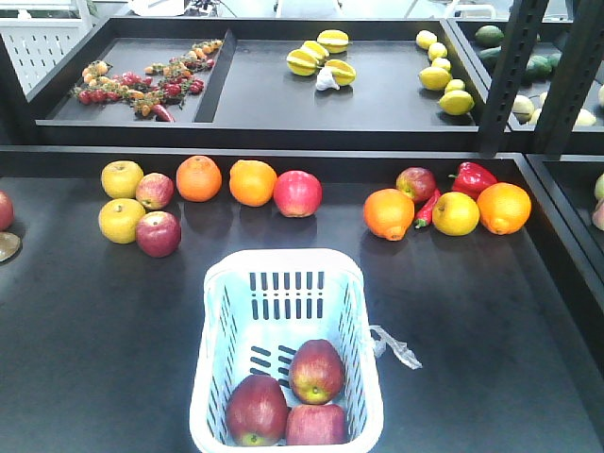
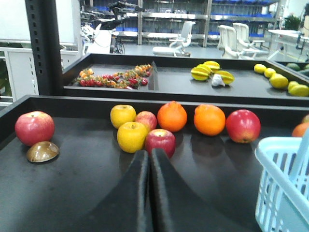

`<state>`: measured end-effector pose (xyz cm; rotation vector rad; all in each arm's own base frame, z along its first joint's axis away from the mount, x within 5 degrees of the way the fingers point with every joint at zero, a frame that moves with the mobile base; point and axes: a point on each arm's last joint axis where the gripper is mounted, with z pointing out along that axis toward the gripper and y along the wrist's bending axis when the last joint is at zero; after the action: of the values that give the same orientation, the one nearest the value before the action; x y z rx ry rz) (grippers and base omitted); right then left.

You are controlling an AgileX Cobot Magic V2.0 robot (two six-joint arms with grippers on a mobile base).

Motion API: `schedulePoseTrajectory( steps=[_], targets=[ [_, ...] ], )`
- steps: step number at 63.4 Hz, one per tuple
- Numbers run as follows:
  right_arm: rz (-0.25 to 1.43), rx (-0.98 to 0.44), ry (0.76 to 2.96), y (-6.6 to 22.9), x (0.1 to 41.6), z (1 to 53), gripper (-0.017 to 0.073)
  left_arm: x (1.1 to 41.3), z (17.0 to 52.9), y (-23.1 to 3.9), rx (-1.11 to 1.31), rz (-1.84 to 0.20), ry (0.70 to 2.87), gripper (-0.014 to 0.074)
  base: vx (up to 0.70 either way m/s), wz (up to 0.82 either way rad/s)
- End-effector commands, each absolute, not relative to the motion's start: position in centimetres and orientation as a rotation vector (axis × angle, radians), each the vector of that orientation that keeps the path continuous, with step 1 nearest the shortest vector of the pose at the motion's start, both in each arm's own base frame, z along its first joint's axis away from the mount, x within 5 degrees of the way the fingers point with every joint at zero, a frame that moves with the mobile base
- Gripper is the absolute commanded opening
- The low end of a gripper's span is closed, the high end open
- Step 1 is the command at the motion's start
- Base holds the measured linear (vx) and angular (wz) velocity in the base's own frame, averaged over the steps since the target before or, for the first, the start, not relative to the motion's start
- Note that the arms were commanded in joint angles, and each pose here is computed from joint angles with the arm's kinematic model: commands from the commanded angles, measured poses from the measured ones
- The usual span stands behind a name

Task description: Pick three apples into basket with both arms

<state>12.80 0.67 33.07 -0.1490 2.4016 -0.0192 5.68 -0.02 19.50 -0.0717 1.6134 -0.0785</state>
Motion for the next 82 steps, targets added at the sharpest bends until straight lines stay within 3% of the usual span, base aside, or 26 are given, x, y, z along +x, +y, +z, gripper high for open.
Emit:
schedulePoseTrajectory(
  steps=[1, 64, 82],
  targets=[
    [-0.034, -0.147, 2.322, 0.6, 13.0, 34.3, -0.0009, 5.6, 19.9, 0.0, -0.112, -0.129, 1.495, -0.0008, 0.00, 0.00],
    [-0.034, -0.147, 2.323, 0.6, 13.0, 34.3, -0.0009, 5.6, 19.9, 0.0, -0.137, -0.155, 1.499, -0.0006, 0.00, 0.00],
    [-0.039, -0.147, 2.296, 0.5, 11.5, 31.7, -0.0009, 5.6, 19.9, 0.0, -0.137, -0.155, 1.499, -0.0006, 0.00, 0.00]
  ],
)
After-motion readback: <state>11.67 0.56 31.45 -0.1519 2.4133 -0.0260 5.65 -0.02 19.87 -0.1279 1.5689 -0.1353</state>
